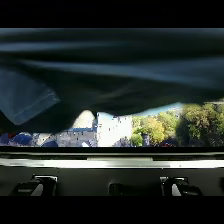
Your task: Fold the clothes and pants, and hang the long-sleeved shirts on hangers.
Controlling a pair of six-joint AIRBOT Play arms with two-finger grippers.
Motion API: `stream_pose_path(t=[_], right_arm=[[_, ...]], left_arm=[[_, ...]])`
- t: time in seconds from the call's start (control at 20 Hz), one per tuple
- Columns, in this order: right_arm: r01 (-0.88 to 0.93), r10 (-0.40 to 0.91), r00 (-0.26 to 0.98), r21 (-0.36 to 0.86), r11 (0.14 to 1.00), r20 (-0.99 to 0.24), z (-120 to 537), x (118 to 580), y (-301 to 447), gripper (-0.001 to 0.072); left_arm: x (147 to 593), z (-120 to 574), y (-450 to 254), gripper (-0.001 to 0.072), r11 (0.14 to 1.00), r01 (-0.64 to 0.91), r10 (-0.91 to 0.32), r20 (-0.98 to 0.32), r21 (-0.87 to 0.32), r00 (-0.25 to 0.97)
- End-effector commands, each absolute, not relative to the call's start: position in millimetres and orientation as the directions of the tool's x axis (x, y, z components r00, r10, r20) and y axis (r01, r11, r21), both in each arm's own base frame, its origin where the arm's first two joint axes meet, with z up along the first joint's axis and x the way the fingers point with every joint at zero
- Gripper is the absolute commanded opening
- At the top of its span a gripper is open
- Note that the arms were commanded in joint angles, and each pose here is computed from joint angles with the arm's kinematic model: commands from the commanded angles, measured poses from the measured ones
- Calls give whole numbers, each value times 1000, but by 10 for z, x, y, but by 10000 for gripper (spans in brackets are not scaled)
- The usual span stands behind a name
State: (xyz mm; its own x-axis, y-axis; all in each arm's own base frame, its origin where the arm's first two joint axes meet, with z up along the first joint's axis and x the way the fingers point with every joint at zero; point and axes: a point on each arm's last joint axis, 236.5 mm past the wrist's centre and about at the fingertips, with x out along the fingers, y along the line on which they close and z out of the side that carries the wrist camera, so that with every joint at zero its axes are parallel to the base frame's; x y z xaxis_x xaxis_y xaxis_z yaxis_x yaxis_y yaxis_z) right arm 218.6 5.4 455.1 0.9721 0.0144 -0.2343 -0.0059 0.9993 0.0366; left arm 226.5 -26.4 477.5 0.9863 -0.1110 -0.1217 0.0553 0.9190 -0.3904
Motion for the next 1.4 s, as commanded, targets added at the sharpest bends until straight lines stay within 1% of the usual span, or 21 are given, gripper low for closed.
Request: stream_pose_path(t=[0.0, 0.1, 0.2, 0.3, 0.4, 0.45, 0.55, 0.65, 0.75, 0.9, 1.0, 1.05, 1.1, 1.15, 1.2, 1.25, 1.3, 1.35], right_arm=[[33, 1, 970, 138, 990, -243, 4527, 2063, 43, 28], [54, 15, 944, 200, 978, -329, 4330, 2346, 16, 28], [79, 61, 873, 264, 961, -484, 3910, 2781, 17, 28], [77, 163, 746, 326, 942, -646, 3339, 3288, 115, 28], [98, 263, 585, 389, 916, -767, 2646, 3832, 189, 28], [125, 295, 509, 409, 904, -808, 2289, 4066, 192, 28], [211, 323, 372, 419, 883, -870, 1486, 4501, 125, 28], [276, 363, 285, 439, 855, -887, 718, 4871, 118, 28], [308, 451, 263, 517, 798, -853, 112, 5195, 259, 29], [327, 534, 310, 616, 717, -787, -478, 5574, 408, 29], [311, 531, 345, 628, 714, -774, -672, 5715, 389, 30], [297, 524, 353, 624, 723, -775, -699, 5739, 373, 52], [275, 523, 360, 624, 732, -772, -687, 5755, 369, 134], [252, 533, 356, 628, 736, -767, -643, 5737, 394, 210], [239, 542, 342, 629, 740, -768, -570, 5684, 412, 338], [228, 546, 322, 623, 748, -774, -478, 5605, 393, 456], [185, 546, 290, 606, 774, -786, -356, 5478, 359, 534], [131, 527, 249, 568, 813, -812, -253, 5320, 285, 553]], left_arm=[[2157, 4721, -79, 16, 922, -22, -31, -131, -387, 991], [2455, 4516, -108, 16, 938, -31, -47, -217, -346, 975], [2891, 4095, -122, 16, 956, -53, -60, -371, -287, 927], [3403, 3508, -108, 17, 969, -76, -63, -536, -234, 842], [3917, 2801, -122, 17, 974, -88, -79, -681, -207, 728], [4180, 2424, -128, 17, 976, -93, -86, -739, -198, 669], [4698, 1727, -157, 17, 978, -91, -98, -804, -186, 587], [5159, 1035, -174, 17, 978, -98, -105, -835, -186, 540], [5474, 394, -234, 17, 969, -116, -130, -854, -216, 504], [5757, -135, -350, 17, 949, -139, -177, -842, -284, 510], [5836, -285, -417, 18, 933, -153, -206, -832, -326, 515], [5826, -343, -449, 27, 927, -159, -220, -836, -340, 503], [5796, -376, -469, 119, 922, -167, -230, -842, -349, 488], [5749, -385, -465, 323, 915, -187, -236, -851, -357, 470], [5703, -360, -447, 450, 915, -190, -239, -857, -356, 457], [5652, -272, -383, 464, 913, -200, -236, -861, -355, 451], [5611, -123, -280, 464, 901, -232, -230, -858, -366, 460], [5549, 54, -174, 464, 895, -249, -224, -855, -371, 468]])
